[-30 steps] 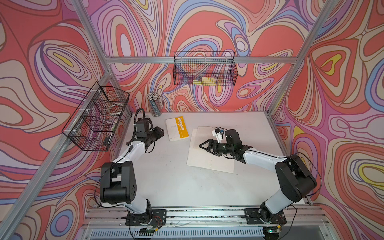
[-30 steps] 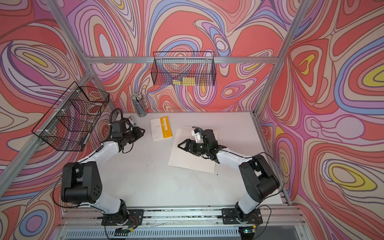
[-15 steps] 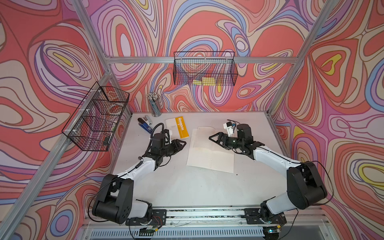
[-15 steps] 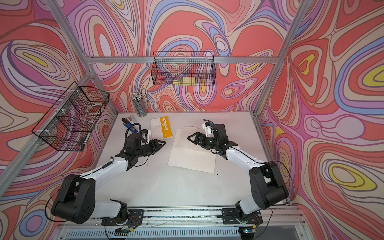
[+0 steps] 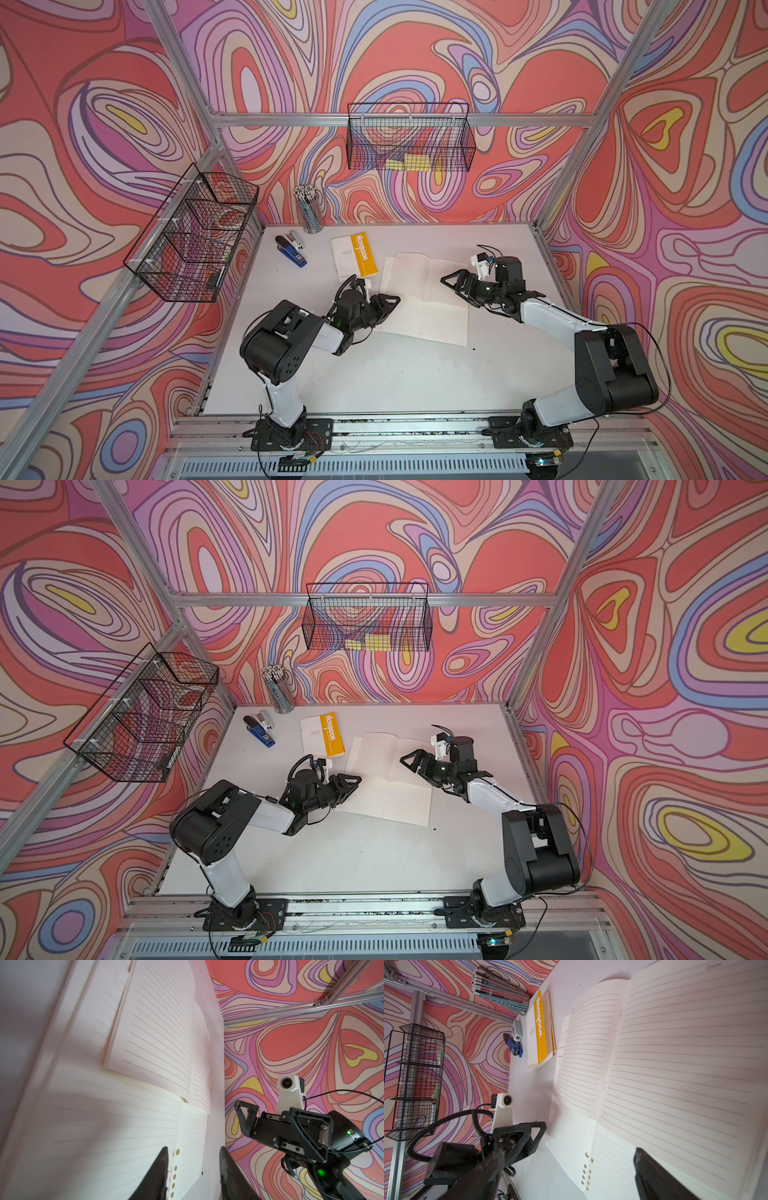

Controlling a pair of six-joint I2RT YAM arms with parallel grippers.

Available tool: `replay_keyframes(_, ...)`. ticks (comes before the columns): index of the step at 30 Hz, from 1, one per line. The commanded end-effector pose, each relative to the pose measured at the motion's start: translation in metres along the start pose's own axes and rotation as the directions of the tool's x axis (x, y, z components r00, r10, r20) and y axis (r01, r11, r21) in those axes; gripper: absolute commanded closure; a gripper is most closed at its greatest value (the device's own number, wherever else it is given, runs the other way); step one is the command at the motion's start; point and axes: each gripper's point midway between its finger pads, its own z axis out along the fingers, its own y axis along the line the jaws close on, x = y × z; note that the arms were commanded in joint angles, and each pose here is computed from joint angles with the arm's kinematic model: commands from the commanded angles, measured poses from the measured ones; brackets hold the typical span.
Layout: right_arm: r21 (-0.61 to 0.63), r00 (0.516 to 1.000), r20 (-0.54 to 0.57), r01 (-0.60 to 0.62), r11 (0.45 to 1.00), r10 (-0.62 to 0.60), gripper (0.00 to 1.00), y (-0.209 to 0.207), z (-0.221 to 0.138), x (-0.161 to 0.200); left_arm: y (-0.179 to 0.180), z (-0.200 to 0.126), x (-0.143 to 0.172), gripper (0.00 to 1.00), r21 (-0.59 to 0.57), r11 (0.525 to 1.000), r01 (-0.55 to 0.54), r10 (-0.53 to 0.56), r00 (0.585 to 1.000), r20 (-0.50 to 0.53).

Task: Close the notebook

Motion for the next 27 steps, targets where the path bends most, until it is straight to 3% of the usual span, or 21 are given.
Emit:
replay_keyframes(1, -0.003, 0.999, 0.027, 0.018, 1.000, -0.018, 0.02, -0.006, 0.003, -0.005, -0.042, 0.000, -0.015, 0.60, 0.182, 0.983, 0.007, -0.022, 0.997, 0.079)
replay_keyframes(14, 0.001, 0.999, 0.031, -0.023, 1.000, 0.023, 0.02, -0.031, 0.017, -0.013, -0.035, 0.016, -0.007, 0.59, 0.138, 0.990, 0.035, -0.043, 0.997, 0.062)
replay_keyframes(22, 0.026, 0.998, 0.006, -0.063, 0.998, 0.063, 0.02, -0.047, 0.023, -0.001, -0.014, 0.027, 0.002, 0.59, 0.034, 0.997, 0.070, -0.072, 0.994, 0.082)
replay_keyframes(27, 0.045, 0.997, -0.001, -0.078, 0.996, 0.078, 0.02, -0.056, 0.024, 0.007, -0.013, 0.036, -0.001, 0.59, 0.036, 0.996, 0.081, -0.085, 0.992, 0.098)
